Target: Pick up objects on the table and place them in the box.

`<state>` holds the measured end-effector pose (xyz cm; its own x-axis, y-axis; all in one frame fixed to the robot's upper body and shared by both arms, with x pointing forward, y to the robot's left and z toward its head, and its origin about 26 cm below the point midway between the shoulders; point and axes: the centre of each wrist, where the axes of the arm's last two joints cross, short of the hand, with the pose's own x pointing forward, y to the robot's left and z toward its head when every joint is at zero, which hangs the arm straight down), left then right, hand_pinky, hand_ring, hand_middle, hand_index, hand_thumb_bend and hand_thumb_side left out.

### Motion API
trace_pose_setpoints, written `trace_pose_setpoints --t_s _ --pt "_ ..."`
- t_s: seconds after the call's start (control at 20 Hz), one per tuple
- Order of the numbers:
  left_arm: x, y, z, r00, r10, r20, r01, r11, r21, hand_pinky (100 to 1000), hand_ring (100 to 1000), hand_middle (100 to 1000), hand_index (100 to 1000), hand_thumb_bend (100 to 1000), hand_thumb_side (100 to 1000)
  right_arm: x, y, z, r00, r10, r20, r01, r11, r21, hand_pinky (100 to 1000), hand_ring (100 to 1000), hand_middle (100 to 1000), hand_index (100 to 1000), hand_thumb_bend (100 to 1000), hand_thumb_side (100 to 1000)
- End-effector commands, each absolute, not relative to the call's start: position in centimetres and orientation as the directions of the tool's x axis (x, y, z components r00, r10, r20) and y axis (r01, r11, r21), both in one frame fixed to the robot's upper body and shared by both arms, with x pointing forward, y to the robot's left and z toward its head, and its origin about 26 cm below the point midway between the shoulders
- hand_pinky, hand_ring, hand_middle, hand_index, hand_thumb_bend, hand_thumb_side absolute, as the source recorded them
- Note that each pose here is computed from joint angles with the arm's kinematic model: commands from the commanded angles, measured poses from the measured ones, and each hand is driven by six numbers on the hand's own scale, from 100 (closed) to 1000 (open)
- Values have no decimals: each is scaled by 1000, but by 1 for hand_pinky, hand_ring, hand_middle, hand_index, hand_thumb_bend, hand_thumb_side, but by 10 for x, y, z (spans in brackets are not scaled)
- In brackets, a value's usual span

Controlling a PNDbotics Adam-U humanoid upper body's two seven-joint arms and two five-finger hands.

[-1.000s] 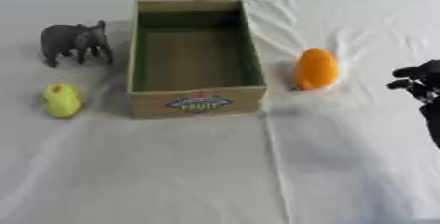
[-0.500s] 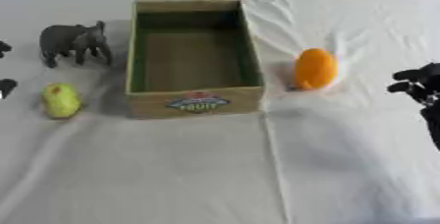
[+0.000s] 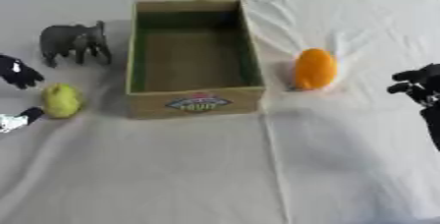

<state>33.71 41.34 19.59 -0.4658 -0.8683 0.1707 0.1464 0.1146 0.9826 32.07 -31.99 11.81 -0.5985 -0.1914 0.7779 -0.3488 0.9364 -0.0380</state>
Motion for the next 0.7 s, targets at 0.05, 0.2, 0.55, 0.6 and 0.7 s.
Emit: trace_pose_setpoints --t_s 0.05,0.2,0.55,0.6,0.7 --pt "341 414 201 -459 -876 145 146 86 986 665 609 584 762 357 367 322 -322 126 -615 -176 769 -353 933 -69 614 683 522 641 100 416" --pt "345 412 194 -453 -879 149 168 81 983 662 602 576 756 364 374 322 -321 125 -615 -178 768 -356 932 -70 614 683 522 641 100 416" --pt "349 412 182 -425 -892 154 179 84 980 627 519 483 692 134 344 322 -320 125 -615 -179 768 -360 930 -71 614 683 522 641 100 416" --pt "349 412 181 -420 -894 154 171 89 981 615 494 456 667 100 324 322 -320 125 -615 -179 768 -360 930 -72 614 683 522 641 100 416" --pt "349 411 180 -416 -896 155 152 99 983 598 455 405 623 100 312 322 -320 125 -615 -179 768 -360 930 -72 614 683 522 641 100 416"
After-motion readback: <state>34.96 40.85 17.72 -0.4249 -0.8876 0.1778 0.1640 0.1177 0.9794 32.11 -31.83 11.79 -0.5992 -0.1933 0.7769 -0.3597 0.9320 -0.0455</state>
